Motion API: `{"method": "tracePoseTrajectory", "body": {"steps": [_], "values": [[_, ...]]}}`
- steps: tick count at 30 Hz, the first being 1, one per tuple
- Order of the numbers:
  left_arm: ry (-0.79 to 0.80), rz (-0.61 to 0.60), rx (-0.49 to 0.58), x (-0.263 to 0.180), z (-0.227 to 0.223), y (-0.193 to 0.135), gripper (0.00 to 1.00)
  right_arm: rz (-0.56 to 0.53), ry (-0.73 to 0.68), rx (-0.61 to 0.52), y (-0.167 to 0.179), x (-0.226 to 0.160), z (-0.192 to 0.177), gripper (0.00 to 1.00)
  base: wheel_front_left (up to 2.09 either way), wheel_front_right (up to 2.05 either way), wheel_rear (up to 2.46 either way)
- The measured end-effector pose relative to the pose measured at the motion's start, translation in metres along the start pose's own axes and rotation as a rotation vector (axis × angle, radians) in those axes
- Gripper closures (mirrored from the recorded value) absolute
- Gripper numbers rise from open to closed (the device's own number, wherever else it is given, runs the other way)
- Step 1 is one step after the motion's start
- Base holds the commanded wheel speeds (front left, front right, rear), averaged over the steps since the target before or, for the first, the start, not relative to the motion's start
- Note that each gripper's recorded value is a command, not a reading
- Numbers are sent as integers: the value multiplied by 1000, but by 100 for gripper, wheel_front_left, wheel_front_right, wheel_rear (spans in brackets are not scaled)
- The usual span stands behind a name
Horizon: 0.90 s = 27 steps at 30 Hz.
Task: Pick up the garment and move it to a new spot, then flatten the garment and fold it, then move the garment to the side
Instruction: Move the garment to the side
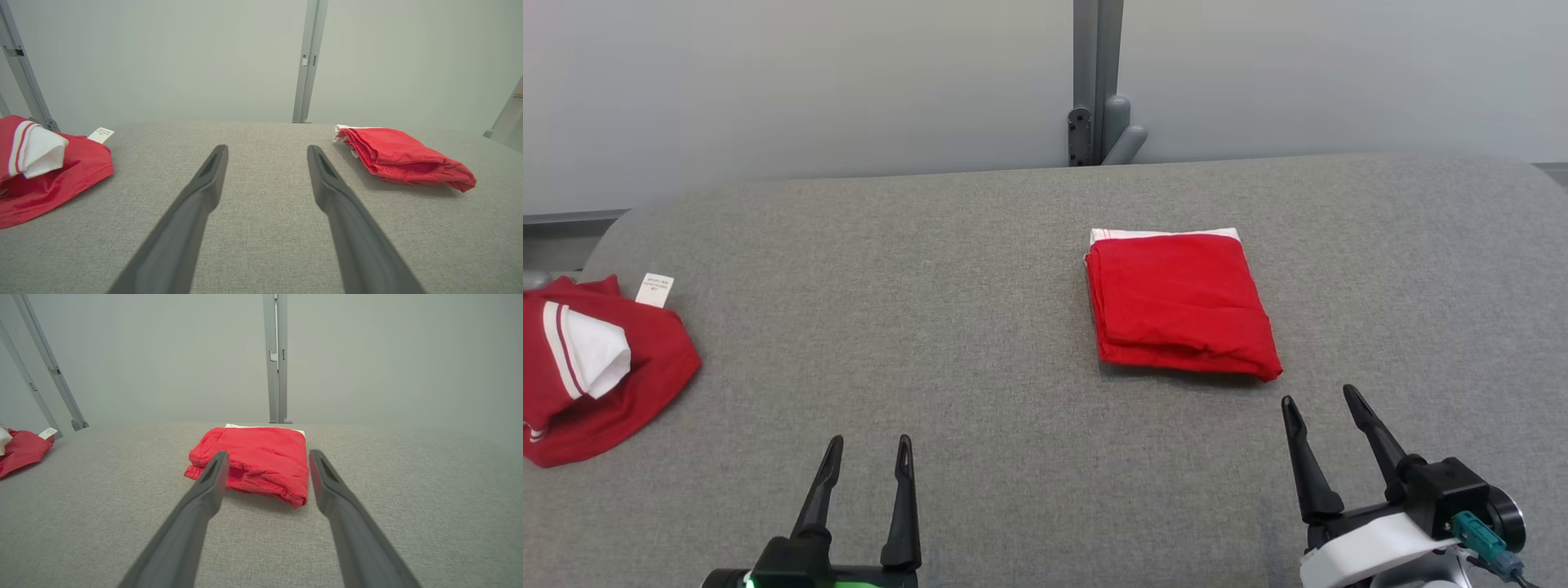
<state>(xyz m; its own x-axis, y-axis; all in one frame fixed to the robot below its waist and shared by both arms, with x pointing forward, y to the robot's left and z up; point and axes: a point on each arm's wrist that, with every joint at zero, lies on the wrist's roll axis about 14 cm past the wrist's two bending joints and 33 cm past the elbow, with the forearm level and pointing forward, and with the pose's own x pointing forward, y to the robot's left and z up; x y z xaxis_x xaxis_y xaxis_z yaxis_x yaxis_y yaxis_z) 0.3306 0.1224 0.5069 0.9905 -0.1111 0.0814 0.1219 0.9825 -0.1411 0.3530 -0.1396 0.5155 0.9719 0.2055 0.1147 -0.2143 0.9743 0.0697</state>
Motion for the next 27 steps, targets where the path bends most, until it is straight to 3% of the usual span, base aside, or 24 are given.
{"method": "tracePoseTrajectory", "body": {"steps": [14, 20, 27], "values": [[5, -18, 3, 0, -2, -5, 0, 4, 16, -5, -1, -1, -4, 0, 0, 0, 0], [12, -30, 10, 3, -4, -7, 0, -19, 37, 52, -5, 2, -13, 0, 0, 0, 0], [19, -61, 15, 14, -7, -13, 0, -58, 46, 206, -22, 33, -21, 0, 0, 0, 0]]}}
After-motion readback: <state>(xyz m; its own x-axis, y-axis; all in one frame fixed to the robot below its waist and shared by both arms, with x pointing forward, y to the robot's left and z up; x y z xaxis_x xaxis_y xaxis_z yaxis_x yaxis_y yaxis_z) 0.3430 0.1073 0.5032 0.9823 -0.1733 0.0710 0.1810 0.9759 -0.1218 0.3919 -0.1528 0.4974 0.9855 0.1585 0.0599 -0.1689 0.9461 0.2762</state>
